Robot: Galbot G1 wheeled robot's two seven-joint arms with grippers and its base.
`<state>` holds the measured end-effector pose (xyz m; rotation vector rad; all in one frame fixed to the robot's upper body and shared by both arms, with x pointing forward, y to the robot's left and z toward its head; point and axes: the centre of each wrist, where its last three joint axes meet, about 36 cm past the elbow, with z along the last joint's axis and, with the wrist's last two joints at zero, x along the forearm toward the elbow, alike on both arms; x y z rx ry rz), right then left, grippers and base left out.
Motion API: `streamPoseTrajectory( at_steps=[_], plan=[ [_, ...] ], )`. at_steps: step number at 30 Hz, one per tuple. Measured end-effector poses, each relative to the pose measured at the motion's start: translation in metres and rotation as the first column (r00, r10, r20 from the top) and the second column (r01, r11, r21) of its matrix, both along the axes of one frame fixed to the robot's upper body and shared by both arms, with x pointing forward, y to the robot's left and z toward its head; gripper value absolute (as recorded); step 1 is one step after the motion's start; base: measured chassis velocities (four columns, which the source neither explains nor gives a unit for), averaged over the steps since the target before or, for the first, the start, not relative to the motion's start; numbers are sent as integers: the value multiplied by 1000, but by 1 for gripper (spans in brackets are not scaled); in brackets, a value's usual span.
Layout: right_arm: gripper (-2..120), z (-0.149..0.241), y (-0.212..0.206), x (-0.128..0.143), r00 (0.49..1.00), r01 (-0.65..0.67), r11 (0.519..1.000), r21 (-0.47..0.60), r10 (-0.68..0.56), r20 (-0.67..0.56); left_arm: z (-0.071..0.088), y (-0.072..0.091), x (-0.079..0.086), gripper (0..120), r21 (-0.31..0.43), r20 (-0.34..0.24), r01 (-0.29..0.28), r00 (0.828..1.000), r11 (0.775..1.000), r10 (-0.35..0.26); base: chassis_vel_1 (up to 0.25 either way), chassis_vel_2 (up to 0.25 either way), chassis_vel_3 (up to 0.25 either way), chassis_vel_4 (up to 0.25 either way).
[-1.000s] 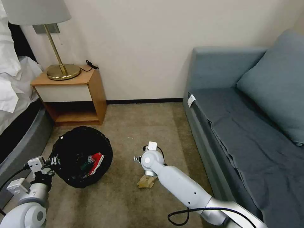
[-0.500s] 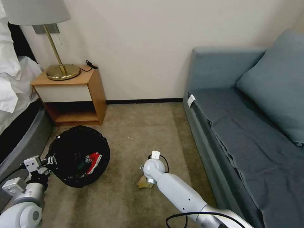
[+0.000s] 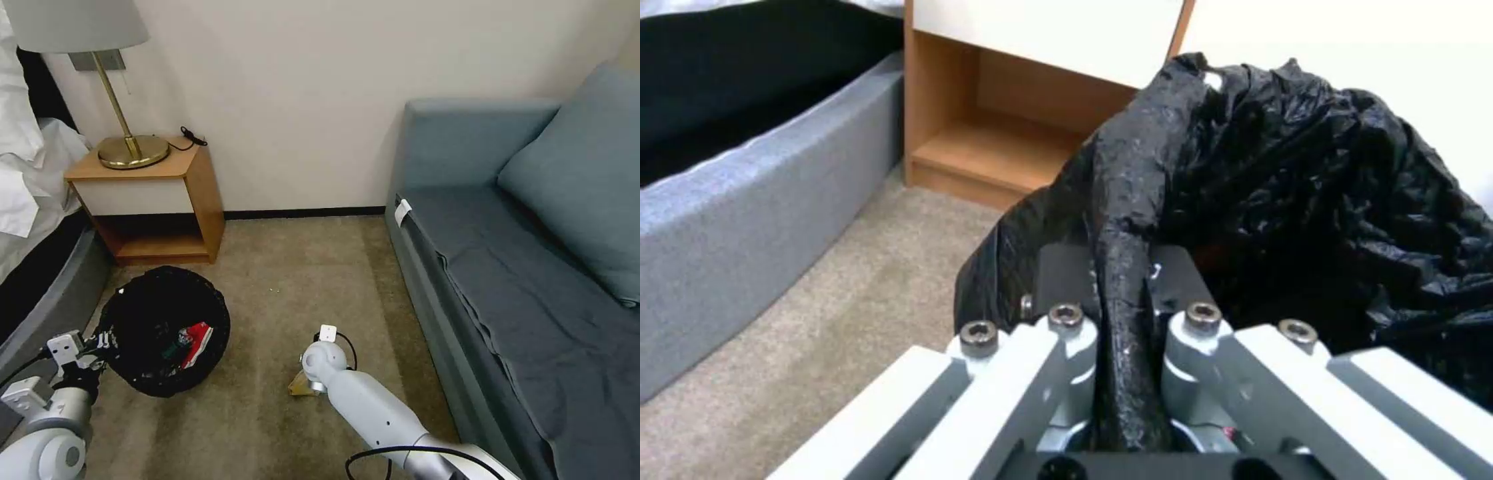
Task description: Pick up the trash bin, then pick up the garbage on the floor and place it into the trash bin.
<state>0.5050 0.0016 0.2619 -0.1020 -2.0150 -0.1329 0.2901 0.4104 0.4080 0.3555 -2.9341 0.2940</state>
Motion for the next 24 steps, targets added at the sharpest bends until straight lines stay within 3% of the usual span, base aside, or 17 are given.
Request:
streamPoseTrajectory(
  at_steps=[1, 3, 5, 11, 15, 19, 24],
  plan=[
    [76, 0, 0, 0, 1000, 0, 1000, 0, 0, 0, 0, 0, 0, 4, 0, 0, 0, 1000, 1000, 0, 0, 0, 0, 0],
    [62, -6, -3, -2, 1000, -14, 1000, -11, 14, 5, -2, 0, -1, 4, -2, -1, -5, 1000, 1000, 5, 0, 0, 0, 0],
    [61, -6, -3, -2, 1000, -17, 1000, -10, 17, 6, -2, 0, -1, 4, -2, -1, -6, 1000, 1000, 6, 0, 0, 0, 0],
    [33, -12, -6, -3, 999, -35, 999, -14, 35, 21, -5, 0, -1, 4, -1, -2, -12, 1000, 1000, 12, 0, 0, 0, 0],
    [25, -13, -8, -3, 999, -36, 999, -17, 37, 26, -5, 0, -1, 4, -1, -2, -12, 1000, 1000, 12, 0, 0, 0, 0],
    [4, -16, -13, -4, 998, -41, 999, -20, 42, 39, -6, -1, 0, 4, -5, 1, -11, 1000, 1000, 11, 0, 0, 0, 0],
    [0, -16, -18, -5, 997, -47, 999, -22, 48, 58, -6, -2, 1, 4, -4, 0, -8, 1000, 1000, 8, 0, 0, 0, 0]
  ],
)
